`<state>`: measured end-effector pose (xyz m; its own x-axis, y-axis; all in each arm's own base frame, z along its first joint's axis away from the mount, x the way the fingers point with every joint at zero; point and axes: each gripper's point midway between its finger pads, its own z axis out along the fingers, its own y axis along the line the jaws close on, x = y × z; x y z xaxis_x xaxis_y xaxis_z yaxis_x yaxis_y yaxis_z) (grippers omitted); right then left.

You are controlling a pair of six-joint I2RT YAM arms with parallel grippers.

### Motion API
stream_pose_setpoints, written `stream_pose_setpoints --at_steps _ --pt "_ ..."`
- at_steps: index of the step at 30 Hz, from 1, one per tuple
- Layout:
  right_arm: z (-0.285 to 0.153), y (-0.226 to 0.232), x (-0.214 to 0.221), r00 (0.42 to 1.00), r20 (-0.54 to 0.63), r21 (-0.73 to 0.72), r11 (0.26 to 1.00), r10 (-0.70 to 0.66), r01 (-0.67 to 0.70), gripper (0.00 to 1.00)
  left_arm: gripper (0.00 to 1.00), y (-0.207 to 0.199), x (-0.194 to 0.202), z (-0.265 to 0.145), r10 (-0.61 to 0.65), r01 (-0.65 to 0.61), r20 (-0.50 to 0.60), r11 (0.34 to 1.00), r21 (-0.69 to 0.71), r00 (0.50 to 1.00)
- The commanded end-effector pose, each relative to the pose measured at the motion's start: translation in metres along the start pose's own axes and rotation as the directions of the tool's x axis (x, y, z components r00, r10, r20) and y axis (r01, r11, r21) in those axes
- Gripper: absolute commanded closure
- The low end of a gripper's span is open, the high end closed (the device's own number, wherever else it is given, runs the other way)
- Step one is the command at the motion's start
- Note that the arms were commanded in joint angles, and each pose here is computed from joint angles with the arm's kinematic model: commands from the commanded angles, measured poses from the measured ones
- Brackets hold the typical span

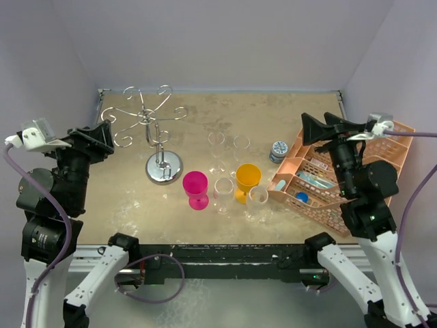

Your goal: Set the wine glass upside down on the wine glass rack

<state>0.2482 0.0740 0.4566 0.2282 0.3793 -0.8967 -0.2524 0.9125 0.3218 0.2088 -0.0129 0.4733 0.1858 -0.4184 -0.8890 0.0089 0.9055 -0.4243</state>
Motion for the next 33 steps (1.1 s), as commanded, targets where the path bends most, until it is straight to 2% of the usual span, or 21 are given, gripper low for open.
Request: stream_pose_setpoints --at_steps 1,6,12,18,27,30,33 --pt "0.012 0.02 0.016 0.999 -0.053 -0.192 0.981 -0.012 0.002 0.25 0.39 -0.007 0.01 -0.006 -0.022 0.024 -0.026 0.998 0.061 0.999" --pt "0.021 0.008 0.041 0.991 -0.131 -0.233 0.972 -0.025 -0.007 0.1 0.37 -0.015 0.022 -0.013 -0.025 0.032 -0.059 0.991 0.133 0.998" --pt "0.023 0.002 0.077 0.972 -0.232 -0.313 0.949 -0.035 -0.041 0.07 0.35 -0.019 0.022 -0.025 -0.031 0.04 -0.049 0.983 0.18 0.998" --pt "0.022 0.014 0.095 0.957 -0.288 -0.419 0.903 -0.035 -0.093 0.12 0.35 -0.031 0.028 -0.035 -0.037 0.051 -0.058 0.961 0.271 0.998" --pt "0.036 0.058 0.118 0.941 -0.338 -0.461 0.877 -0.03 -0.137 0.19 0.35 -0.039 0.036 -0.035 -0.044 0.063 -0.065 0.943 0.327 0.997" --pt "0.045 0.07 0.133 0.921 -0.388 -0.437 0.885 -0.026 -0.159 0.26 0.35 -0.038 0.04 -0.034 -0.039 0.062 -0.076 0.943 0.327 0.996" --pt "0.055 0.082 0.145 0.891 -0.449 -0.432 0.888 -0.061 -0.157 0.38 0.35 -0.036 0.042 -0.035 -0.028 0.052 -0.078 0.945 0.323 0.997"
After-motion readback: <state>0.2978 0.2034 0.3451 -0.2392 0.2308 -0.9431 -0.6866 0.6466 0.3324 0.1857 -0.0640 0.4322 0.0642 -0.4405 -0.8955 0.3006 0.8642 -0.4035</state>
